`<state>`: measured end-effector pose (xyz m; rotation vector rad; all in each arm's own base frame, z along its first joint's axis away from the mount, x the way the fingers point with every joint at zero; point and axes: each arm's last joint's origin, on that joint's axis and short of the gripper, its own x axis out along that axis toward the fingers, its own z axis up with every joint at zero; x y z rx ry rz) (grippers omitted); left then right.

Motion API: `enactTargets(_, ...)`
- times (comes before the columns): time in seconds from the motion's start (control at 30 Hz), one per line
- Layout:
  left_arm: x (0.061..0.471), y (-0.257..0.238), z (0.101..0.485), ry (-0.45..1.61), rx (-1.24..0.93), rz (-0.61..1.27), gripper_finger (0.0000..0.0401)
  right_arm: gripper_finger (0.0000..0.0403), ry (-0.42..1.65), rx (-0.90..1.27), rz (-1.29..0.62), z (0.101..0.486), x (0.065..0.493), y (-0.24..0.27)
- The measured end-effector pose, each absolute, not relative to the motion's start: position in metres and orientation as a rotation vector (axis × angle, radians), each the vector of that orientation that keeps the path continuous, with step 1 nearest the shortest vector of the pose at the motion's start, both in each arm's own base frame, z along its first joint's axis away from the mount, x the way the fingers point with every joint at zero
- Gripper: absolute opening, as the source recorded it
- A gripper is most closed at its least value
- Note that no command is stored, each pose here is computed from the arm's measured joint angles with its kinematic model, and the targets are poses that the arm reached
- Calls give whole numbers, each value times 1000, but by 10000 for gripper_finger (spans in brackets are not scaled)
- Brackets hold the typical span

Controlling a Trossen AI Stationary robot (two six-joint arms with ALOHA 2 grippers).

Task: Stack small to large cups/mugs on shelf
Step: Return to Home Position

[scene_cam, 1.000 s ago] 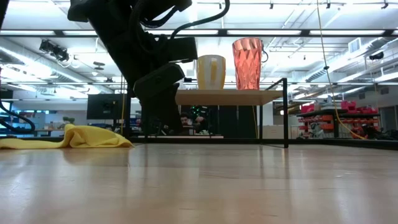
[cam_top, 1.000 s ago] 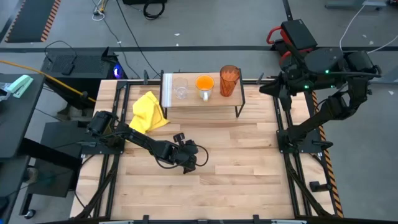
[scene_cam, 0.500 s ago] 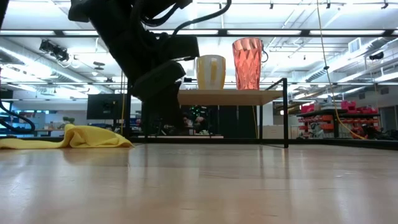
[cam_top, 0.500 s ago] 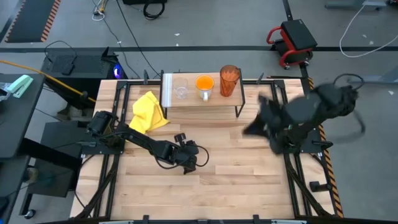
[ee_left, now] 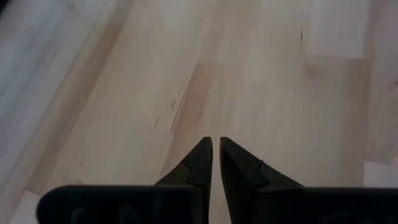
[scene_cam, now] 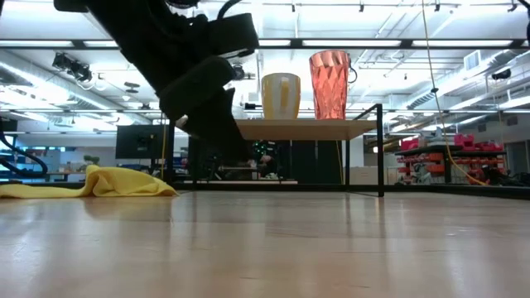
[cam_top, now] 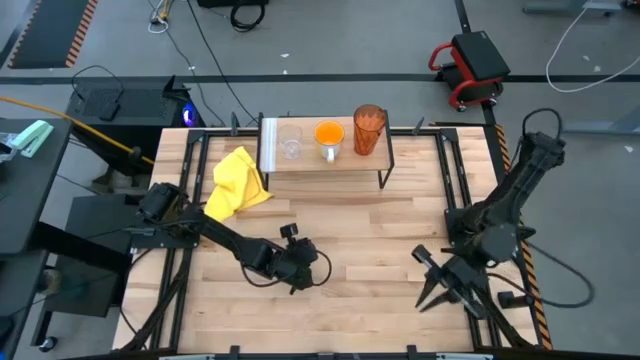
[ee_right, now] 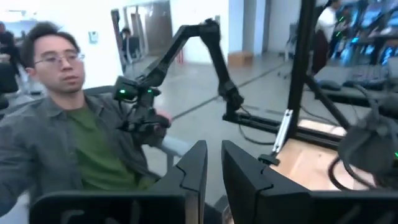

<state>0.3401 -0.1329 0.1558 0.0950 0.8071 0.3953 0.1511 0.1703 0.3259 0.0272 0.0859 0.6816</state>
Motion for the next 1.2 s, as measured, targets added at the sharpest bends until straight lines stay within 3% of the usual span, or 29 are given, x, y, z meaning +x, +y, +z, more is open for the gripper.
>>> enactTargets(0.27, 349, -143, 166, 695, 190, 298, 30, 56, -46, 105, 675, 263, 151, 145)
enactTargets(0.5, 344, -141, 200, 611, 228, 256, 31, 56, -87, 124, 807, 263, 158, 125)
enactTargets(0.73, 324, -119, 259, 519, 231, 243, 40, 56, -97, 110, 784, 270, 162, 99)
enactTargets(1.2, 220, -69, 374, 293, 93, 231, 28, 56, -182, 100, 789, 292, 135, 59)
